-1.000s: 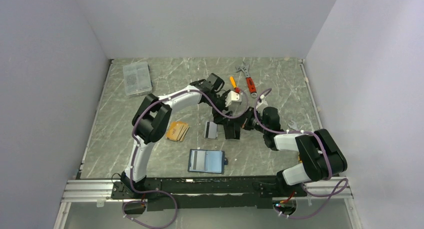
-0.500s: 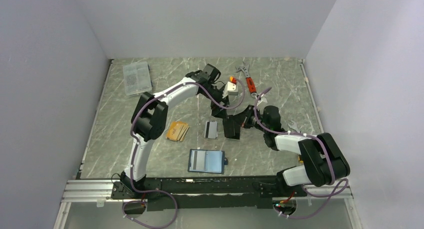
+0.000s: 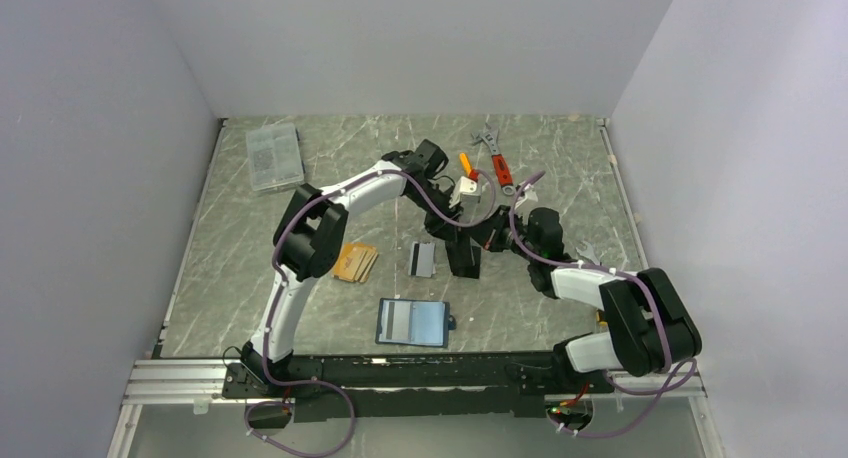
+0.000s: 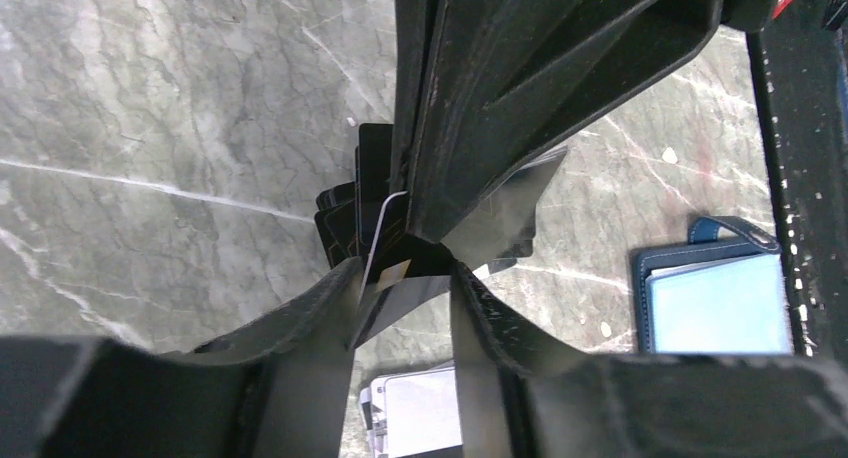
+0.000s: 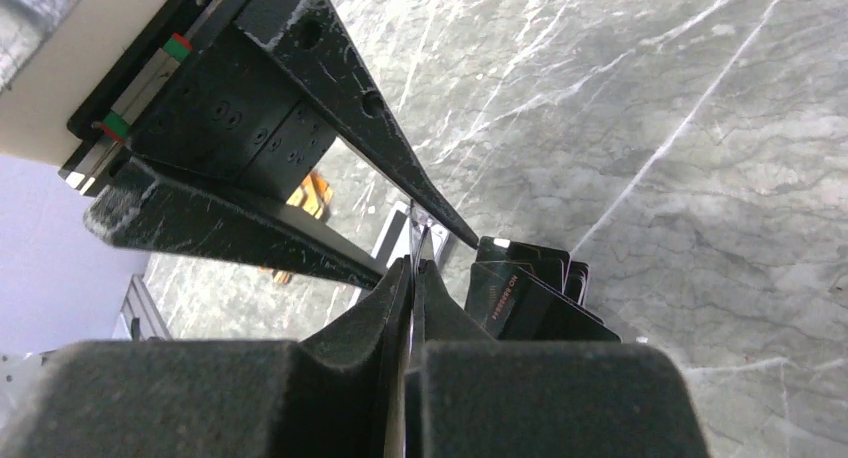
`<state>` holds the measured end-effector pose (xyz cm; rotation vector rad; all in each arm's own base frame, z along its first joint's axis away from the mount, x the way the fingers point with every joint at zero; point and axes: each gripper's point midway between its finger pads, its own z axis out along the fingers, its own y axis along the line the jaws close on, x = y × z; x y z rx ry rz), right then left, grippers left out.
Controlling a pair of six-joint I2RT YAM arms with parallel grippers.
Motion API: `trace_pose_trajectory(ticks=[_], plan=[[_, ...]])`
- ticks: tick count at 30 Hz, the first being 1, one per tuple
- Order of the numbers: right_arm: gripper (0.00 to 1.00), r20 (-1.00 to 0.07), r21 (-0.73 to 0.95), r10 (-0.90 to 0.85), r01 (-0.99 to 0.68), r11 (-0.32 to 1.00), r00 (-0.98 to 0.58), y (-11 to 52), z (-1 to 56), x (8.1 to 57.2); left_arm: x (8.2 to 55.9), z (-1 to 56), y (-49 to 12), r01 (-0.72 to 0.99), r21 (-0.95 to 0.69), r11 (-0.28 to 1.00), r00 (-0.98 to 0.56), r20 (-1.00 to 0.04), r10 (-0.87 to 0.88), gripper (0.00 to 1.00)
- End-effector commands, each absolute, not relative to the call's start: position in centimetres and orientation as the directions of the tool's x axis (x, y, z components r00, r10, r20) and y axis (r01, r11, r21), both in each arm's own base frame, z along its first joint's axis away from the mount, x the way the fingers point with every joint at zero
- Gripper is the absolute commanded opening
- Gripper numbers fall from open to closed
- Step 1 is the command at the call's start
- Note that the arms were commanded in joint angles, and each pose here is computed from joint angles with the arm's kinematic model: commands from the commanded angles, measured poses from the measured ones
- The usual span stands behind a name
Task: Put the credit cards into the card holder
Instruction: Pick up the credit card from the center of the board.
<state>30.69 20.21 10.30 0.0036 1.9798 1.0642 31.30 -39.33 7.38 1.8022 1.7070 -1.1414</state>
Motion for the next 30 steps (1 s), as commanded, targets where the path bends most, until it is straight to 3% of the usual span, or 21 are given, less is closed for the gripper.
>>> trace_pose_trajectory(ticks=[1,5,11,21,30], plan=[[0.0,-0.722,0.655,0.383,-0.39,0.648,-0.576,19.7,11.9,30.9,32.9,9.2,-41.0,0.97,-0.167,-0.175,-0.04,-0.823,0.567,0.36],[0.09,-0.703,0.659,0.399,-0.329,0.676,-0.589,18.4,10.8,30.6,33.3,9.2,-41.4,0.971,-0.167,-0.169,-0.044,-0.826,0.562,0.11],[0.18,-0.701,0.655,0.397,-0.312,0.688,-0.592,17.6,10.2,29.6,33.0,9.0,-41.3,0.965,-0.193,-0.179,-0.058,-0.82,0.57,0.01],[0.26,-0.673,0.669,0.385,-0.299,0.68,-0.631,17.6,8.7,28.3,32.6,8.6,-40.6,0.962,-0.209,-0.177,-0.065,-0.802,0.593,0.0],[0.25,-0.639,0.704,0.413,-0.275,0.655,-0.649,17.5,8.4,27.3,32.6,9.5,-39.6,0.951,-0.255,-0.177,-0.114,-0.817,0.566,0.0]])
